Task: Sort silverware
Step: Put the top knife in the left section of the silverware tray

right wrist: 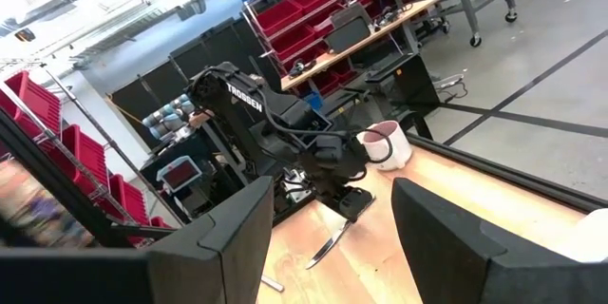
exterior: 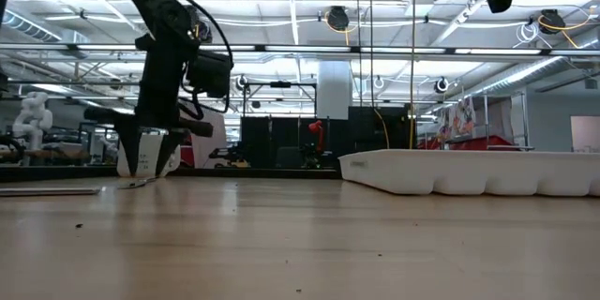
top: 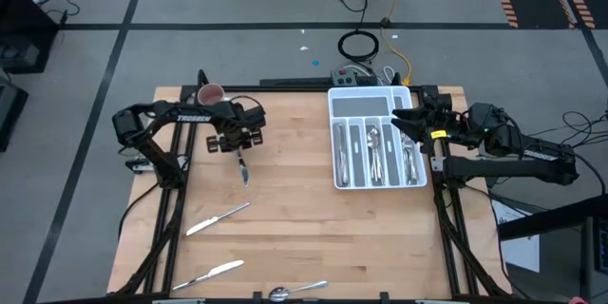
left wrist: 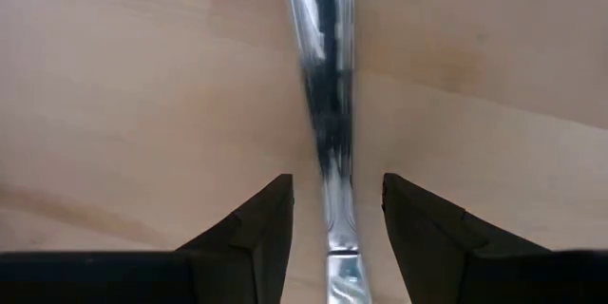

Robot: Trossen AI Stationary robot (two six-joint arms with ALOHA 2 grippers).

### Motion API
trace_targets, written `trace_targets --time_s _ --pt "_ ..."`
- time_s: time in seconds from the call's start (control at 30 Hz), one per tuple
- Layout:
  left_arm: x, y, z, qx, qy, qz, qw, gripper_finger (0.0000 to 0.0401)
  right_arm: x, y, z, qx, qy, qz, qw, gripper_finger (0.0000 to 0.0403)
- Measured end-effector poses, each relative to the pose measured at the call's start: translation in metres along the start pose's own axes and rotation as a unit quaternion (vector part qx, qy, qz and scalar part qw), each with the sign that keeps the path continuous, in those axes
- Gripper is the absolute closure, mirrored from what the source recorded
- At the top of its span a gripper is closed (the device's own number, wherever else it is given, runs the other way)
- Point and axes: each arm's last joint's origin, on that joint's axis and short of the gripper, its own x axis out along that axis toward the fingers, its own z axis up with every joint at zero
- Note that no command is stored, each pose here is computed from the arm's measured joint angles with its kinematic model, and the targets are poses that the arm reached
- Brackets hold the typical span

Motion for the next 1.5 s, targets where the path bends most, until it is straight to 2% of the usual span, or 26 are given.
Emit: trace_targets --time_s 0.17,0.3,0.43,0.63,0.93,1.0,1.23,1.5 --pt "0.01 -0.001 0.0 -0.013 -0.002 -0.038 0.999 0.0232 0.0 0.0 0.0 0.0 0.0 0.0 1.0 0.0195" --pt "0.018 0.005 0.003 -0.027 0.011 -0.033 0.999 0.0247 0.0 0.0 0.0 -0.007 0.0 0.0 1.0 0.0195" --pt "0.022 0.008 0.004 -0.033 0.01 -0.023 0.999 0.0295 0.0 0.0 0.0 -0.007 0.0 0.0 1.0 0.0195" --pt "0.026 0.006 0.005 -0.008 -0.001 -0.015 1.0 0.0381 0.0 0.0 0.0 -0.007 0.0 0.0 1.0 0.0195" --pt "0.019 0.0 -0.005 0.031 -0.017 -0.009 0.999 0.0383 0.0 0.0 0.0 -0.008 0.0 0.0 1.0 0.0195" --pt "0.016 -0.006 -0.007 0.046 -0.024 -0.023 0.998 0.04 0.0 0.0 0.0 -0.008 -0.001 0.0 1.0 0.0195" --pt "0.006 -0.019 -0.016 0.066 -0.026 -0.049 0.996 0.0399 0.0 0.0 0.0 -0.008 0.0 0.0 1.0 0.0195" --pt "-0.01 -0.04 -0.026 0.09 -0.029 -0.11 0.989 0.0399 0.0 0.0 0.0 -0.008 0.0 0.0 1.0 0.0195"
